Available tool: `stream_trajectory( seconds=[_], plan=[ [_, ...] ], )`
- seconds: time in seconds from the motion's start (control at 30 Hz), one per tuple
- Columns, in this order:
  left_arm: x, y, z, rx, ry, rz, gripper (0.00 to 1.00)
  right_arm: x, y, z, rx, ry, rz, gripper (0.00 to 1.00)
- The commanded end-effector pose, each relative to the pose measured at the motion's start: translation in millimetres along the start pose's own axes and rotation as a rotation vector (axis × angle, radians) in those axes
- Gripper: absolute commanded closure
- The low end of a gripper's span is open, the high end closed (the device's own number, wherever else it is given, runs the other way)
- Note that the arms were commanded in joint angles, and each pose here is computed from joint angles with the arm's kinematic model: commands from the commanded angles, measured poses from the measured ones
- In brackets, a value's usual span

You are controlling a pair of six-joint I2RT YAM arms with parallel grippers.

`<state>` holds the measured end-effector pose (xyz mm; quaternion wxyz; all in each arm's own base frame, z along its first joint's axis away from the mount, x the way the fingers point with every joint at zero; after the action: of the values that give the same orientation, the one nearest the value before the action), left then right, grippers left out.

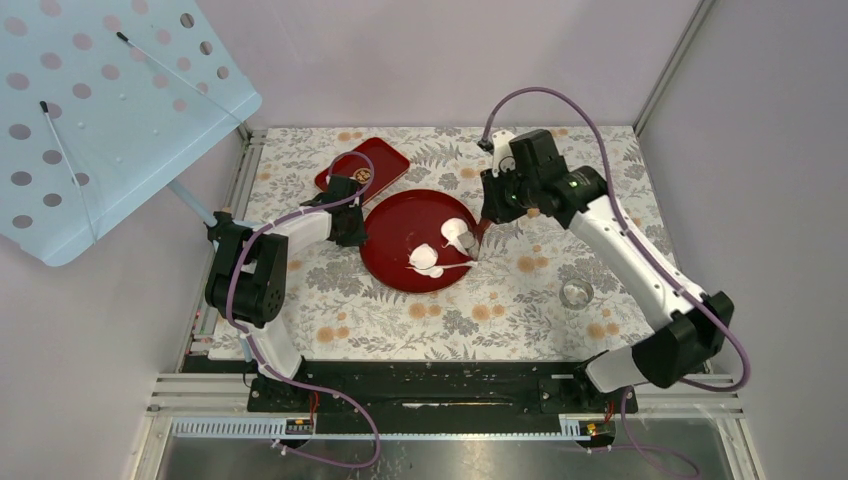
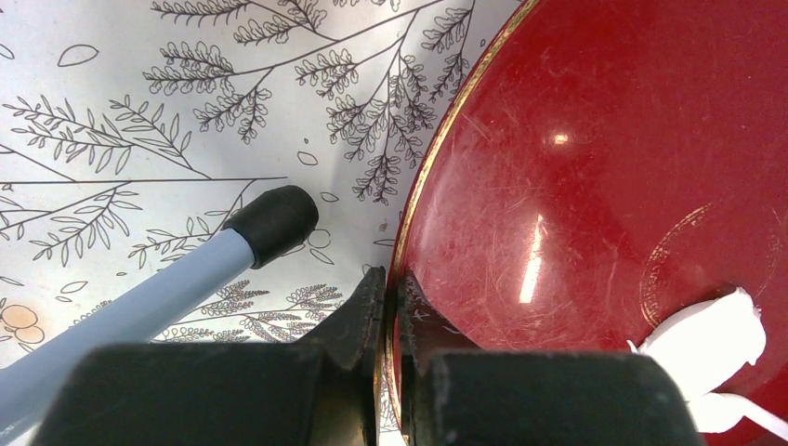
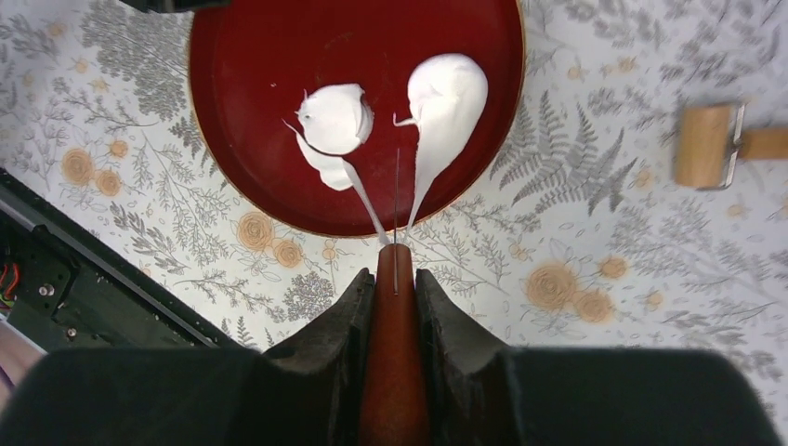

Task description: Roll out the dumpling wrappers from the dough

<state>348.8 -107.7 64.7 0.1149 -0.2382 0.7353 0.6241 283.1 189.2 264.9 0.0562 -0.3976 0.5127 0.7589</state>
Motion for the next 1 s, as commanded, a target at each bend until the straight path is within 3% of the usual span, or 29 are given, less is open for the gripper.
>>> stream_trajectory(
  seconds=[0.0, 0.27, 0.5, 0.8, 0.97],
  plan=[
    [-12, -1, 10, -0.072, 0.002, -0.067, 1.00, -27, 37, 7, -0.038, 0.157, -0.189, 1.00],
    [-12, -1, 10, -0.068, -0.001, -0.070, 1.00, -6, 2, 13, -0.152, 0.312, -0.376, 1.00],
    [-12, -1, 10, -0.067, -0.002, -0.070, 1.00, -2, -31, -1, -0.051, 0.227, -0.509, 1.00],
    [-12, -1, 10, -0.066, -0.007, -0.069, 1.00, -26, -40, -21, 0.129, 0.169, -0.556, 1.00],
    [-12, -1, 9, -0.064, -0.010, -0.069, 1.00, -35, -23, 6, -0.055, 0.224, -0.530, 1.00]
  ],
)
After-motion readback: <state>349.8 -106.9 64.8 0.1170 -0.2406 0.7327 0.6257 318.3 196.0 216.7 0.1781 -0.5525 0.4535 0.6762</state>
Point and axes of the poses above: each gripper's point midway between its finger pads, its own y axis back along the fingers, its own z axis along the line the jaws close on, x = y × z, the point moved 5 cm from there along y, back along the fingers, and after that the axes turned 1 degree about y, right-handed, at the moved point
